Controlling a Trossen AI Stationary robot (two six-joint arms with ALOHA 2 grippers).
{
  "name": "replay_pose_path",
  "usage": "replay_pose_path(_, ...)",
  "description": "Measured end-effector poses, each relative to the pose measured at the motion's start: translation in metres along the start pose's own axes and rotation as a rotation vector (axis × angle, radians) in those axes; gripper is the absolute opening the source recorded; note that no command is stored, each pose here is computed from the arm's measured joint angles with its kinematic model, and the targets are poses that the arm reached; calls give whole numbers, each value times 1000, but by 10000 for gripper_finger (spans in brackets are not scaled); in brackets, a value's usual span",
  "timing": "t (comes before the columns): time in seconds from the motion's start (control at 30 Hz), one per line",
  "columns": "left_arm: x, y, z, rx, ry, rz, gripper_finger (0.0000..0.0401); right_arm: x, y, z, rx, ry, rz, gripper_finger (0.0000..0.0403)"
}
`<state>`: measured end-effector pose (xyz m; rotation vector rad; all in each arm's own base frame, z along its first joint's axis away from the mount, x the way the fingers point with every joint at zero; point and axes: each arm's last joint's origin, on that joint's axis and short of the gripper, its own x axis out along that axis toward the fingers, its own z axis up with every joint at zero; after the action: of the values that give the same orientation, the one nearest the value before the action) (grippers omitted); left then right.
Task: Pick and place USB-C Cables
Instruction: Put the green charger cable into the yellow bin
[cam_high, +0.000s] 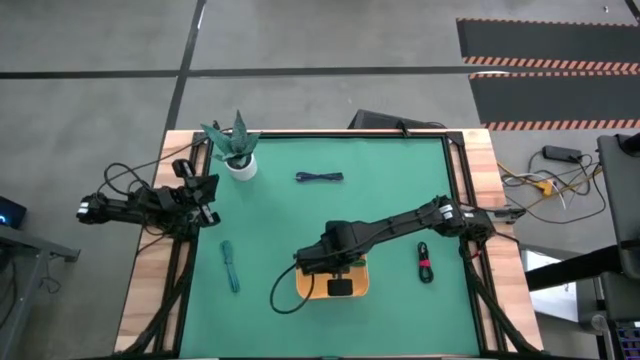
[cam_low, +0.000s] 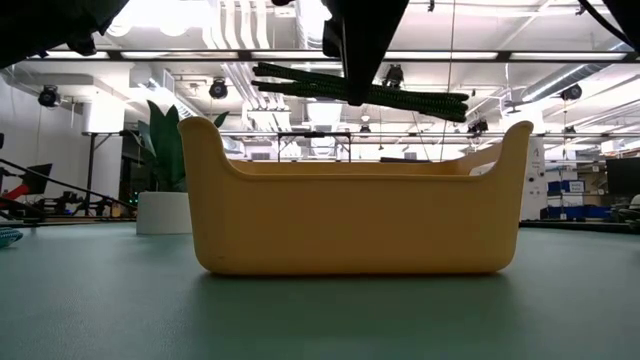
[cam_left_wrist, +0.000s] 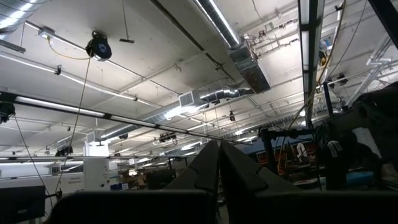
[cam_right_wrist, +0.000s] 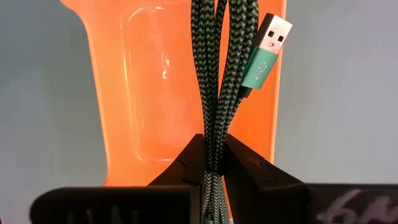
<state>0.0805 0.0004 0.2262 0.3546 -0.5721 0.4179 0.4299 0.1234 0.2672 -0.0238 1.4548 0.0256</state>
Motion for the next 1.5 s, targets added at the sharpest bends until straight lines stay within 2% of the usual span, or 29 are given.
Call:
replay_pose_path(0.67,0,0,0,1,1,0,0,9,0,8,-72,-41,8,27)
replay_pose_path(1.03,0,0,-1,3,5,-3,0,34,1,14,-135,9,0,27)
replay_pose_path(1.5,0,0,-1,3,8,2,0,38,0,15,-122,6,-1,27)
